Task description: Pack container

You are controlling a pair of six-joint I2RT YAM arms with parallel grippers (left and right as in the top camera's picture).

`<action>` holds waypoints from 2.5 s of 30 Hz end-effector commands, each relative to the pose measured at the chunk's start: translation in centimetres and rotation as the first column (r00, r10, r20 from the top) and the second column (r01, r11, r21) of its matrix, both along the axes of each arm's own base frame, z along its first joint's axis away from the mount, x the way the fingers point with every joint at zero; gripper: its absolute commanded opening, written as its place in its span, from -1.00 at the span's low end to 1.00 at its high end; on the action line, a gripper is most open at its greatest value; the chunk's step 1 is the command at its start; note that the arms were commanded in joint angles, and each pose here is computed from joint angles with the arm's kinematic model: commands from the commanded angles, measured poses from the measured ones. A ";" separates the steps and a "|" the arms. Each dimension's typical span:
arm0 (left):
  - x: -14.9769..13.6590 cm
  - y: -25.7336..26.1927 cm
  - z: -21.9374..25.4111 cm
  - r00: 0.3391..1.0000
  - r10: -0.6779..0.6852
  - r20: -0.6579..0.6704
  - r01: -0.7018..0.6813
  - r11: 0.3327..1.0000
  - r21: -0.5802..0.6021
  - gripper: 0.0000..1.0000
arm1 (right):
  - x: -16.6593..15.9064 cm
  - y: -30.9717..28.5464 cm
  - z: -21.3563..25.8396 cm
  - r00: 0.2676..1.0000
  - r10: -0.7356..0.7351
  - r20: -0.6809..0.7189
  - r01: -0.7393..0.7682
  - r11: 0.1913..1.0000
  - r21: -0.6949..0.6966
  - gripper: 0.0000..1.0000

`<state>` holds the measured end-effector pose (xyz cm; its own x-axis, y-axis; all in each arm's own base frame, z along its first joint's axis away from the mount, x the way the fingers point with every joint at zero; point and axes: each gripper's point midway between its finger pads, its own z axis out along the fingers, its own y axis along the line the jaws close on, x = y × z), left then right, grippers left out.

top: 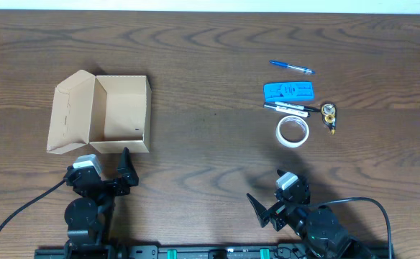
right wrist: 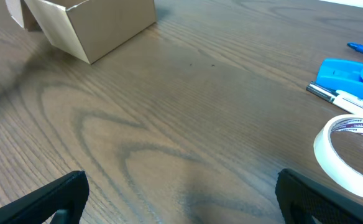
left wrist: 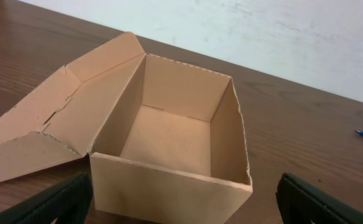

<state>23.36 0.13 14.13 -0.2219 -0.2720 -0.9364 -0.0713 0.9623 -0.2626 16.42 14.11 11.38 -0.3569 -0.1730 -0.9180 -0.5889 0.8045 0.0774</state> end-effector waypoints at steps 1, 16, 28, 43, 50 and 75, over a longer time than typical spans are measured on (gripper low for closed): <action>0.0 0.3 -1.4 1.000 0.011 -0.028 -0.011 1.000 0.016 0.91 | -0.1 0.2 0.0 1.000 0.006 -0.003 -0.005 1.000 0.013 0.99; 0.0 0.3 -1.4 1.000 0.011 -0.028 -0.011 1.000 0.016 0.91 | -0.1 0.2 0.0 1.000 0.006 -0.002 -0.006 1.000 0.014 0.98; 0.0 0.3 -1.4 1.000 0.011 -0.028 -0.011 1.000 0.016 0.91 | -0.1 0.2 0.0 1.000 0.006 -0.002 -0.006 1.000 0.014 0.98; 0.0 0.3 -1.4 1.000 0.011 -0.028 -0.011 1.000 0.016 0.91 | -0.1 0.2 0.0 1.000 0.006 -0.003 -0.006 1.000 0.013 0.99; 0.0 0.3 -1.4 1.000 0.011 -0.028 -0.011 1.000 0.016 0.91 | -0.1 0.2 0.0 1.000 0.006 -0.003 -0.005 1.000 0.013 0.99; 0.4 -1.7 1.9 0.996 -0.082 -0.021 0.080 0.993 -0.083 0.91 | -0.1 0.2 0.0 1.000 0.006 -0.003 -0.006 1.000 0.013 0.98</action>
